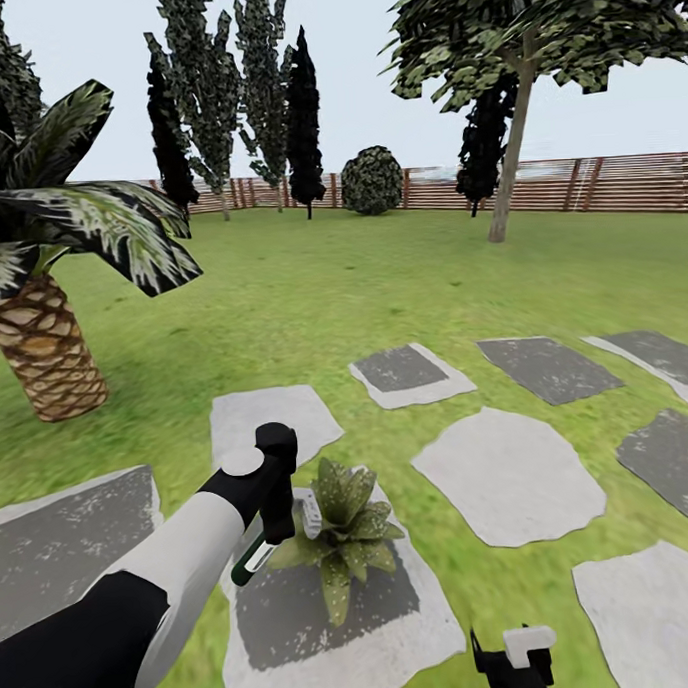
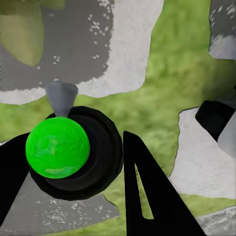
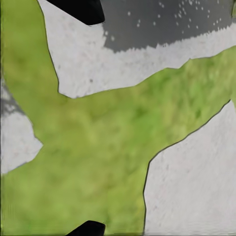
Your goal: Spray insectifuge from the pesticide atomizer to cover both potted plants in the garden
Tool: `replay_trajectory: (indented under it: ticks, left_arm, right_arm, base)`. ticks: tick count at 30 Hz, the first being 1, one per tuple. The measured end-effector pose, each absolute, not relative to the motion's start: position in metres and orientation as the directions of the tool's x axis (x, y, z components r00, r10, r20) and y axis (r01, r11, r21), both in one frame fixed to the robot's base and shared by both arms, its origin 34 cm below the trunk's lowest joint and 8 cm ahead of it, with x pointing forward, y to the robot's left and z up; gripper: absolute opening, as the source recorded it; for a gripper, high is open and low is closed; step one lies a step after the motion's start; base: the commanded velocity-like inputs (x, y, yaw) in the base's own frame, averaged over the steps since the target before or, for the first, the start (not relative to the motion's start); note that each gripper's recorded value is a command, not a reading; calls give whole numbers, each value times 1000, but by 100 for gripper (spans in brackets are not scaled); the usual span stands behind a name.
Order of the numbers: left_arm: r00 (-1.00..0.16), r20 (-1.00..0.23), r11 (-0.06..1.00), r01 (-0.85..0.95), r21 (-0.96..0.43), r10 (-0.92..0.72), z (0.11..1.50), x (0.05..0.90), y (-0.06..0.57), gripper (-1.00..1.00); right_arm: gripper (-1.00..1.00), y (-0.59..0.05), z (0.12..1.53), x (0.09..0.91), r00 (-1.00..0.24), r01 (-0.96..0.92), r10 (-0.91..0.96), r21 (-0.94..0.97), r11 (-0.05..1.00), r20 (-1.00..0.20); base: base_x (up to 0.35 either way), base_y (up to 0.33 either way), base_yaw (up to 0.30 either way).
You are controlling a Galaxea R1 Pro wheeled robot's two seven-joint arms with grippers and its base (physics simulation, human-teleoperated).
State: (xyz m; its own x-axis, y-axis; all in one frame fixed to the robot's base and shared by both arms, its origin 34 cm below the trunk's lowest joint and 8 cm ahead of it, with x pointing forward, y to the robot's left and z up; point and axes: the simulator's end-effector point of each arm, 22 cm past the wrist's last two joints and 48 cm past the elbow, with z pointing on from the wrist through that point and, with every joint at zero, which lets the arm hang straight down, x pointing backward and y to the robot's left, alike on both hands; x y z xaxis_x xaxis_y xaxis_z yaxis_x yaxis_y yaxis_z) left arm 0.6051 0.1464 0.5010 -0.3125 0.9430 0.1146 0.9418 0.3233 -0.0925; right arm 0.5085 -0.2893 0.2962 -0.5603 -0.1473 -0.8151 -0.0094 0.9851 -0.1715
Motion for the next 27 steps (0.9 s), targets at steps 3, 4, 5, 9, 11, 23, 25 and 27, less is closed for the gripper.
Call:
replay_trajectory:
  ticks: [3,4,5,9,11,23,25,27]
  left_arm:
    - [-313,114,324,942,-92,943,501,605,146,-100]
    - [-313,114,323,942,-91,943,502,605,146,-100]
    - [-313,114,324,942,-92,943,501,605,146,-100]
    - [-315,115,326,941,-91,942,501,605,147,-100]
    - [-315,115,326,941,-91,942,501,605,148,-100]
    - [-316,124,329,939,-99,941,499,603,150,-100]
    - [-316,126,329,939,-100,940,498,602,151,-100]
    - [-317,126,330,939,-100,940,498,602,151,-100]
  right_arm:
    - [100,-289,296,509,-560,-9,-147,-171,985,-815]
    - [100,-289,296,508,-560,-9,-147,-171,985,-815]
    - [100,-289,296,508,-561,-10,-147,-171,985,-815]
    - [100,-289,296,508,-560,-10,-147,-171,985,-815]
    - [100,-289,296,508,-560,-10,-148,-171,985,-815]
    - [100,-290,297,508,-560,-10,-148,-172,985,-815]
    - [100,-290,296,508,-560,-10,-148,-172,985,-815]
    - [100,-290,296,508,-560,-10,-148,-172,985,-815]
  base:
    - [-16,299,-300]
    - [1,303,-300]
    - [35,303,-300]
    - [69,304,-168]
    - [110,304,-17]
    - [161,295,-114]
    - [173,289,-297]
    - [173,288,-298]
